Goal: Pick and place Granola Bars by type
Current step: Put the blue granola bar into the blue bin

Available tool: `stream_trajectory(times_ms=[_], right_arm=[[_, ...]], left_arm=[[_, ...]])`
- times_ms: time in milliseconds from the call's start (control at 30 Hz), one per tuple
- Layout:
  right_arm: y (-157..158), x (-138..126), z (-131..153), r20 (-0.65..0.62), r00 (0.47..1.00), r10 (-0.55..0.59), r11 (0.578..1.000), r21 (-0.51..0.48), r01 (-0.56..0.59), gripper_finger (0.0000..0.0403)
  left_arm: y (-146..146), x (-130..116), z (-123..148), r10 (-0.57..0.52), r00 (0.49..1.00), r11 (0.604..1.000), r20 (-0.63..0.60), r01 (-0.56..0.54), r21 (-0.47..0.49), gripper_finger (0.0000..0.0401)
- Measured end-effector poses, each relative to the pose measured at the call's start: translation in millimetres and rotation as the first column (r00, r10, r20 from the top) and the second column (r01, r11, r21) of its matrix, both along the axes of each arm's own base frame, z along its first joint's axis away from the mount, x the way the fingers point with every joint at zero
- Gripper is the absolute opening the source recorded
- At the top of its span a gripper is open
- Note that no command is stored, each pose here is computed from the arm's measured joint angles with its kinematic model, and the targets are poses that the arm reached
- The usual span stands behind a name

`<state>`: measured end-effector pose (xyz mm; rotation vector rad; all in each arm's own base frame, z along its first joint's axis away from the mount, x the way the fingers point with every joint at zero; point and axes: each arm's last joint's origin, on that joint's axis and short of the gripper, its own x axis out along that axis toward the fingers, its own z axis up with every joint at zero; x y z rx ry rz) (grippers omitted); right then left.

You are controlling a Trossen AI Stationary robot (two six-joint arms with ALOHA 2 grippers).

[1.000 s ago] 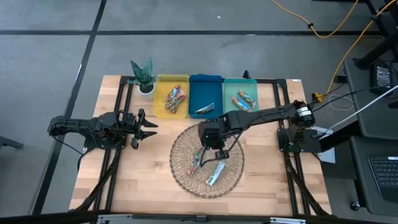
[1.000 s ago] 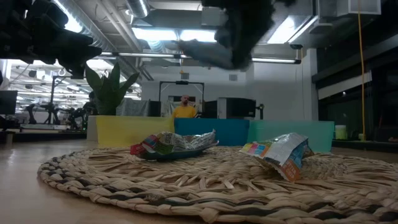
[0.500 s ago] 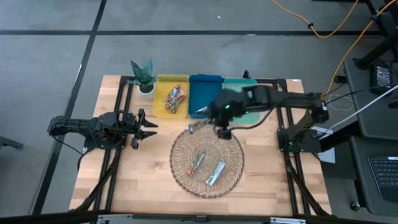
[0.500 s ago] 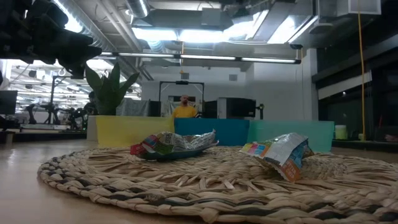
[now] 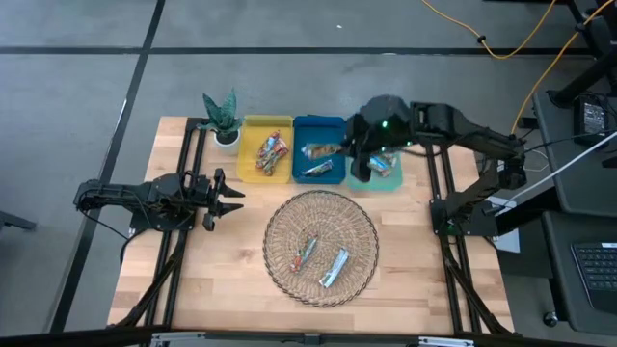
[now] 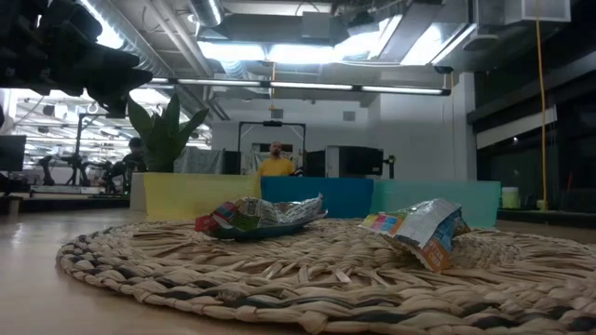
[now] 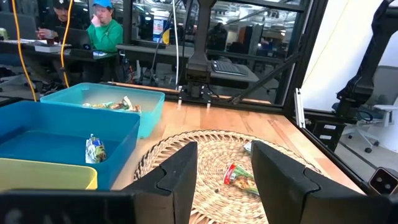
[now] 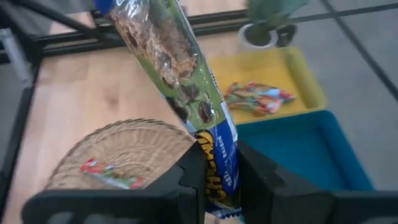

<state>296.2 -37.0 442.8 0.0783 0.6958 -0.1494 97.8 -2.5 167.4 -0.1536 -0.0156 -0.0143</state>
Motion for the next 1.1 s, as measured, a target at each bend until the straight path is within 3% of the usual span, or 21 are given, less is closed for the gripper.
stream_trajectory(times_ms=[633,1100], right_arm=[[-110.5,-23.1,0.9,0.088,0.995,-0.048,0.999,-0.019,0.049,0.0071],[-172.3,3.6,-56.1,-0.07,0.997,-0.02,1.0,-0.015,0.019,0.0071]], left_arm=[[0.0,0.0,0.0,0.0,1.0,1.0,0.0,0.0,0.0,0.0143],[0.0,0.0,0.0,0.0,1.0,1.0,0.0,0.0,0.0,0.0143]])
